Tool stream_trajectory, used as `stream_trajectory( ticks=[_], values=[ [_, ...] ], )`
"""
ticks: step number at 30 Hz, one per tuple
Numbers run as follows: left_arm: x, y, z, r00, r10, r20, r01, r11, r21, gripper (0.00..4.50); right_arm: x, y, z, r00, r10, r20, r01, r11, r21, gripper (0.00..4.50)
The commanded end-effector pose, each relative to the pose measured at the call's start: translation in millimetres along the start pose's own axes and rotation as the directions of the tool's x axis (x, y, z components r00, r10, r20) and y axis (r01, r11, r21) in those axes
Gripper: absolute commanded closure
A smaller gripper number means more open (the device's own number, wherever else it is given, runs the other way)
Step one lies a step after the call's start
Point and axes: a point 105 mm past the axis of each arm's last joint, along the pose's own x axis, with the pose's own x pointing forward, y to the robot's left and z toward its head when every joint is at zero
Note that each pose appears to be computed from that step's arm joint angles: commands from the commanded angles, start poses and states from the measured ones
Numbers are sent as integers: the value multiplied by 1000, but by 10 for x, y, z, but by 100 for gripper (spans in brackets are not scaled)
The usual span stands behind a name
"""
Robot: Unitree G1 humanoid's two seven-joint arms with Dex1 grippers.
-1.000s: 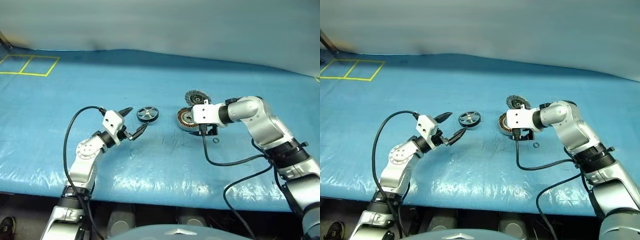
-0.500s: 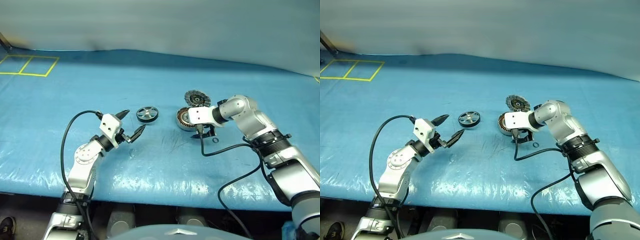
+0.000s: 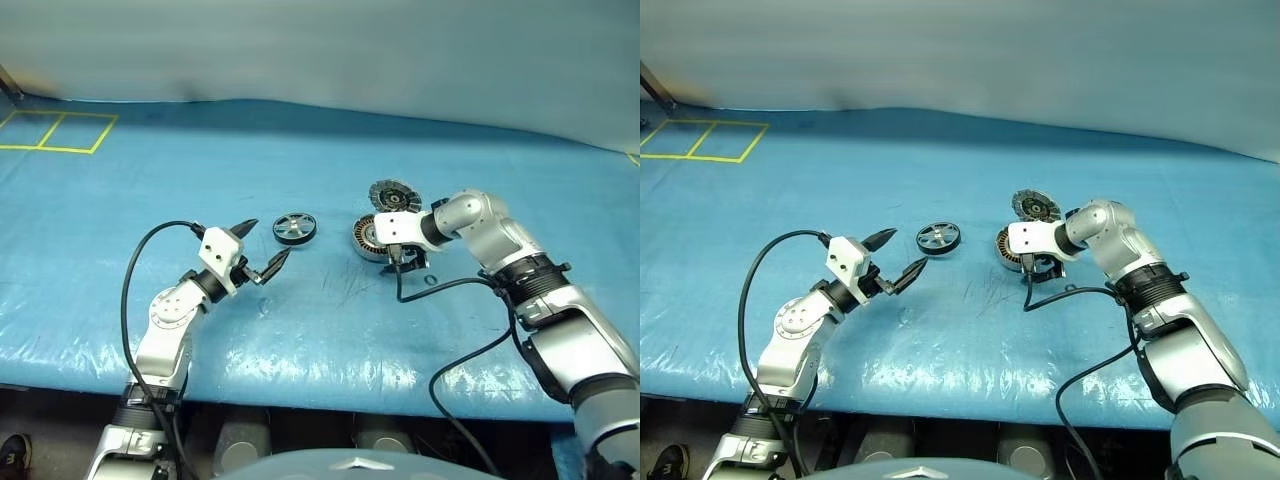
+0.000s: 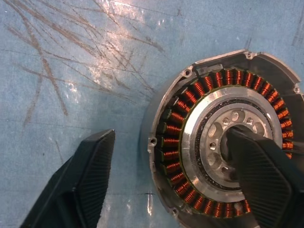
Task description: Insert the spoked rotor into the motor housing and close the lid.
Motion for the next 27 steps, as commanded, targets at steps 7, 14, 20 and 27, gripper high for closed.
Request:
stream_trajectory(
  ticks=[7, 14, 20, 27],
  values=[
    [-47, 62, 121, 999, 19, 33, -20, 999, 44, 0, -72, -5, 161, 996, -86, -25, 79, 973, -219, 219],
    [-46, 66, 104, 1000, 15, 21, -16, 999, 44, 0, -30, 205, 501, 992, -110, 55, 122, 913, -390, 219],
    [-50, 73, 91, 1000, 11, 12, -12, 999, 44, 0, 71, 527, 784, 990, -26, 135, 88, 875, -477, 219],
    [-60, 75, 85, 1000, 10, 5, -10, 999, 45, 0, 115, 725, 907, 986, 40, 159, 46, 862, -505, 219]
  ],
)
